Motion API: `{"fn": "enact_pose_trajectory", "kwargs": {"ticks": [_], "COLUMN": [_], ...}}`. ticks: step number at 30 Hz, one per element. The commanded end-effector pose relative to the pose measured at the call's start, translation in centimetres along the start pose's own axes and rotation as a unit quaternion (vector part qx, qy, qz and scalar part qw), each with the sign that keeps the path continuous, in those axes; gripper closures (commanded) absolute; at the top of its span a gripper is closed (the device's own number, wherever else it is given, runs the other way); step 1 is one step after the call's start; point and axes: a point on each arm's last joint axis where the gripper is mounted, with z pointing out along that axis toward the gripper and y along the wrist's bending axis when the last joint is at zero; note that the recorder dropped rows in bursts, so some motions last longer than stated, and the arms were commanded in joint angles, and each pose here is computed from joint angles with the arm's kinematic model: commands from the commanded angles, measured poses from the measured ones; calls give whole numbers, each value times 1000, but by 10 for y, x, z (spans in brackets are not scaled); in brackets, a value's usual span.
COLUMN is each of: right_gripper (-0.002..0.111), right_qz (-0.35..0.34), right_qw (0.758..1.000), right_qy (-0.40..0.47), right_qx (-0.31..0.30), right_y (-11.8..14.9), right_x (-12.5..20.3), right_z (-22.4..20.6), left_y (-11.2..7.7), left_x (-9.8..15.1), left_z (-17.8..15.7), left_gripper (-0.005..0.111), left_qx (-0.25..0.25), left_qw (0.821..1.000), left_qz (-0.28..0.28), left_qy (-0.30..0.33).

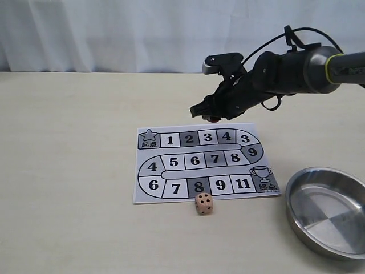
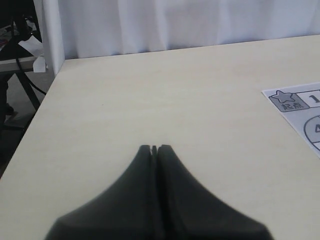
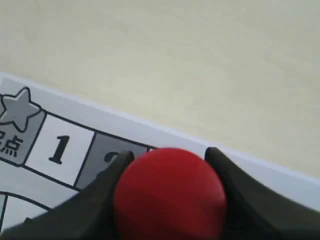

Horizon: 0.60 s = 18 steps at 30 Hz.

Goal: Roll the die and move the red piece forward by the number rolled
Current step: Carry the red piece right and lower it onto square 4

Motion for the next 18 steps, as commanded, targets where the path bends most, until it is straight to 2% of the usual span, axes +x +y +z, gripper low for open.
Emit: {"fn": "enact_pose_trajectory", "kwargs": {"ticks": [1,8,13,18], "right_gripper": [104,104,104,104], "right_qz": [-3,16,11,19], "right_qw": [999,999,998,998], "right_qy": [-27,-9,55,46], "right_qx": [19,31,27,29], "right_y": [-15,-29,-31,-31], "right_x": [-9,5,38,36], "right_z": [-14,-9,30,28], "left_y": [0,0,0,0], "left_x": [-1,-1,-1,-1], "left_z": [0,0,0,0], "left_gripper": [107,107,107,107], "left_qx": [0,0,0,0], "left_qw": [1000,1000,1000,1000], "left_qz": [-5,-5,-5,-5], "left_qy": [-5,-5,-5,-5]}}
